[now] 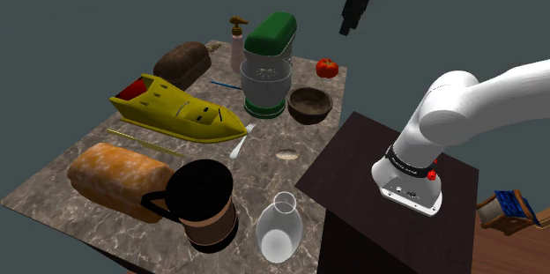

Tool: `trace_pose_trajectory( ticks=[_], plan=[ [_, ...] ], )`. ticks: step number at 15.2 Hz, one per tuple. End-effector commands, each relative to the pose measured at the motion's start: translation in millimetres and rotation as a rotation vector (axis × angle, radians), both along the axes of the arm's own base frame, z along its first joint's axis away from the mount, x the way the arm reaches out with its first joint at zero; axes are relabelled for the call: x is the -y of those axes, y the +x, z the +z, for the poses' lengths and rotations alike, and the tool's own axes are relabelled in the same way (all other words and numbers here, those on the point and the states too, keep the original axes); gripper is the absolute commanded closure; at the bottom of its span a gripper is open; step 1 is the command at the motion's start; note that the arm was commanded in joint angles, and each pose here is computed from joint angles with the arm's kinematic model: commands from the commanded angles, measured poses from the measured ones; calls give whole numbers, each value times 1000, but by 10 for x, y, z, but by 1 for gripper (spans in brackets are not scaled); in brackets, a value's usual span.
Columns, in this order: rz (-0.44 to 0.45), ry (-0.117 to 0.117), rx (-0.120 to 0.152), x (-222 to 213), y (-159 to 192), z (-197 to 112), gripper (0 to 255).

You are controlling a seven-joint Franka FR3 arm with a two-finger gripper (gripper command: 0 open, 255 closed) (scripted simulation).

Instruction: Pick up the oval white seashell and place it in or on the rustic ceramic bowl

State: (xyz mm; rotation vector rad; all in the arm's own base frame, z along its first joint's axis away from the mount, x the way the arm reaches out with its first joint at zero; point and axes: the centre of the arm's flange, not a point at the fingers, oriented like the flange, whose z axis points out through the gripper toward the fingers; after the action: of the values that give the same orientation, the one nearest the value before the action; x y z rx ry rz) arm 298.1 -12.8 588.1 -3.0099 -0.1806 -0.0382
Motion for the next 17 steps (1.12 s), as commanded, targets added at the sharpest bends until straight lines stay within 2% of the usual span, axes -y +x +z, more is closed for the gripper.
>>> trace_pose_trajectory(
  ticks=[1,17],
  plan=[
    [0,0,0,0,0,0,0],
    [183,-29,12,-847,242,-1934,0]
  ],
)
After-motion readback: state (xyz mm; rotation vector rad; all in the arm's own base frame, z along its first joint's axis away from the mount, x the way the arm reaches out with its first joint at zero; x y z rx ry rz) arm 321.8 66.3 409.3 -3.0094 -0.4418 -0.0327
